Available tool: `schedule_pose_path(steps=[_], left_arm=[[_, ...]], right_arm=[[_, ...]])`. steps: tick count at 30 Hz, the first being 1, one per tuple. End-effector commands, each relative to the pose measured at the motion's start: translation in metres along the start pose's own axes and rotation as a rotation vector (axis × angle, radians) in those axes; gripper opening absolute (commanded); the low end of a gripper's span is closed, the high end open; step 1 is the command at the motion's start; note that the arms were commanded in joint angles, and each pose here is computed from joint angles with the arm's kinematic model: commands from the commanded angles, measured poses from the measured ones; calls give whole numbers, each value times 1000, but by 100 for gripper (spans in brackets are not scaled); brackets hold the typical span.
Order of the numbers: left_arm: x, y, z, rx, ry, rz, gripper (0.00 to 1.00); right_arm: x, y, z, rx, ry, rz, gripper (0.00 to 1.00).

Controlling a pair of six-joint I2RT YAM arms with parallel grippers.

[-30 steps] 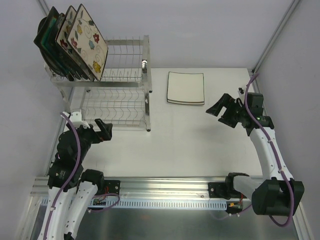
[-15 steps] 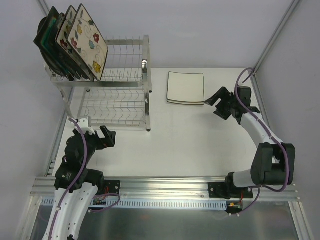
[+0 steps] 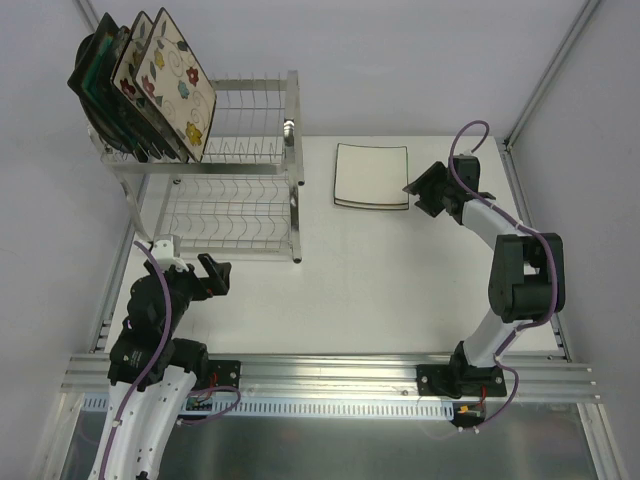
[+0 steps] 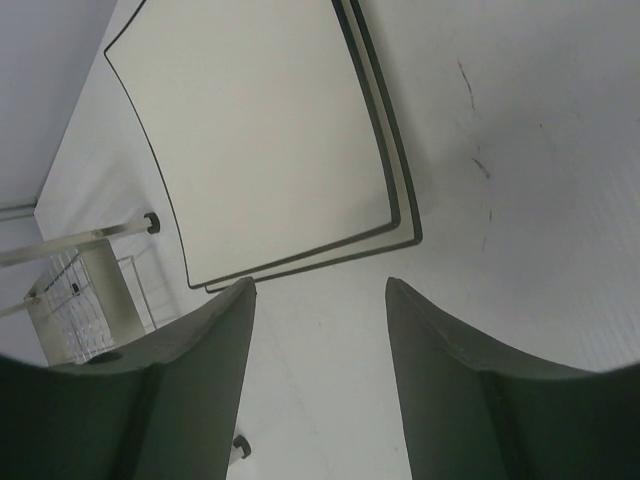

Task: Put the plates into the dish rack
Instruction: Grab a plate with the right arm

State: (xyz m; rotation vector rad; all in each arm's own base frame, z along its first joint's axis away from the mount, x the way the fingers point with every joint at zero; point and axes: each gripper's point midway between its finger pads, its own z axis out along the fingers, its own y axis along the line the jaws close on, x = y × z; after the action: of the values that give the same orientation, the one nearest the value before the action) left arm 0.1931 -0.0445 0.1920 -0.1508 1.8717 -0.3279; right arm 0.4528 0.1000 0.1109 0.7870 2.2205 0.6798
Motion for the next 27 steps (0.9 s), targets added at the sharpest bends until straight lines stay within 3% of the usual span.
schedule_pose_path(steps=[1, 27], left_arm=[[-7, 3, -1, -20, -41, -14, 99], [-6, 1, 0, -10, -32, -12, 99]], right_arm=[[-20, 22, 12, -34, -73, 13, 58], [-7, 0, 51, 75, -65, 83, 49]])
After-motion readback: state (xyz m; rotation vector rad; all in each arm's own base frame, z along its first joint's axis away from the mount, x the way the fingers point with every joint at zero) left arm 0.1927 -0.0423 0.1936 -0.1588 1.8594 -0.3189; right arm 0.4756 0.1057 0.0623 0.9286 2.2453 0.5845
